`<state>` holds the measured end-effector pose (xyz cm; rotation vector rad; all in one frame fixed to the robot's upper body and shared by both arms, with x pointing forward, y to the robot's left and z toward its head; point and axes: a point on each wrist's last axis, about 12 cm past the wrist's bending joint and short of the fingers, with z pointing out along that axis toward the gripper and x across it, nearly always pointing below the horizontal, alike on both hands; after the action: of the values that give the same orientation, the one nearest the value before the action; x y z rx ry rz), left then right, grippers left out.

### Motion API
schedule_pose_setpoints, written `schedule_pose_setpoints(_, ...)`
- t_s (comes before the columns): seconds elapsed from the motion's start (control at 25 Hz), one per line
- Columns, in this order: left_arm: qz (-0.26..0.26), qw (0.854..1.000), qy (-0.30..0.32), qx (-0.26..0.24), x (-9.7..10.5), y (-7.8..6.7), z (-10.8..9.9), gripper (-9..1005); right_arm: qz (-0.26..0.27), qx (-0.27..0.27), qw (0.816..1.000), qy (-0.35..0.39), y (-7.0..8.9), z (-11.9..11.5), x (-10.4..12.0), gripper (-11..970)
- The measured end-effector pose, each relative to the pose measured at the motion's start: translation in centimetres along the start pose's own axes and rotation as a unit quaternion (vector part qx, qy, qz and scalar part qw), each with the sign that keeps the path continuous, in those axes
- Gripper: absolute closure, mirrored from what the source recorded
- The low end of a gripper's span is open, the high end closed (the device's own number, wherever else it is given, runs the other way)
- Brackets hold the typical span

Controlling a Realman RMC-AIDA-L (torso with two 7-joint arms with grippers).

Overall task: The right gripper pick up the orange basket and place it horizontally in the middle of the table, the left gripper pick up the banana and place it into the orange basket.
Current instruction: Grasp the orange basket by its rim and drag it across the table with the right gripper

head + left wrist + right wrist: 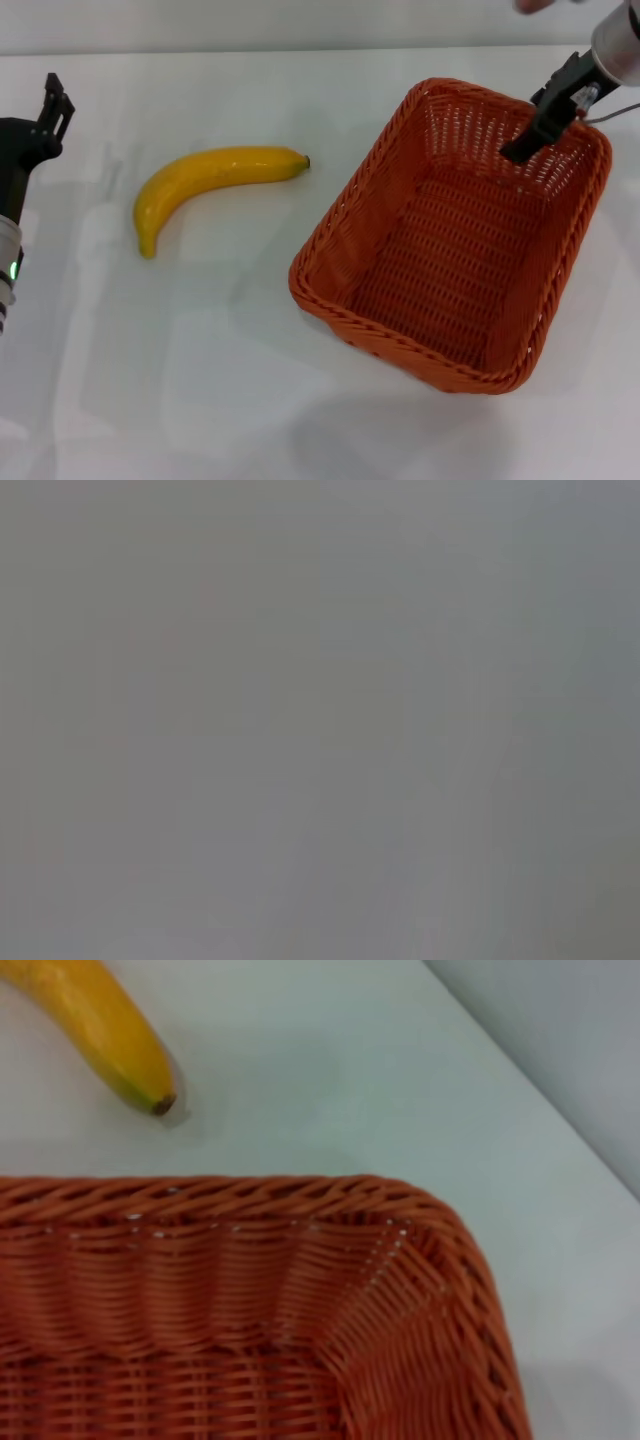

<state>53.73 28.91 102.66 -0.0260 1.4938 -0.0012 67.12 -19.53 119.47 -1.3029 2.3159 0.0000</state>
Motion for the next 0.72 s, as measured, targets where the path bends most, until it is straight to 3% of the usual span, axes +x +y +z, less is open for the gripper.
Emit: schedule_pose_setpoints(0.72, 0.004, 1.000, 0.004, 0.011, 0.09, -0.27, -0.01, 164, -0.002, 0.005, 1.000, 0.006, 0.32, 0.89, 0.45, 122)
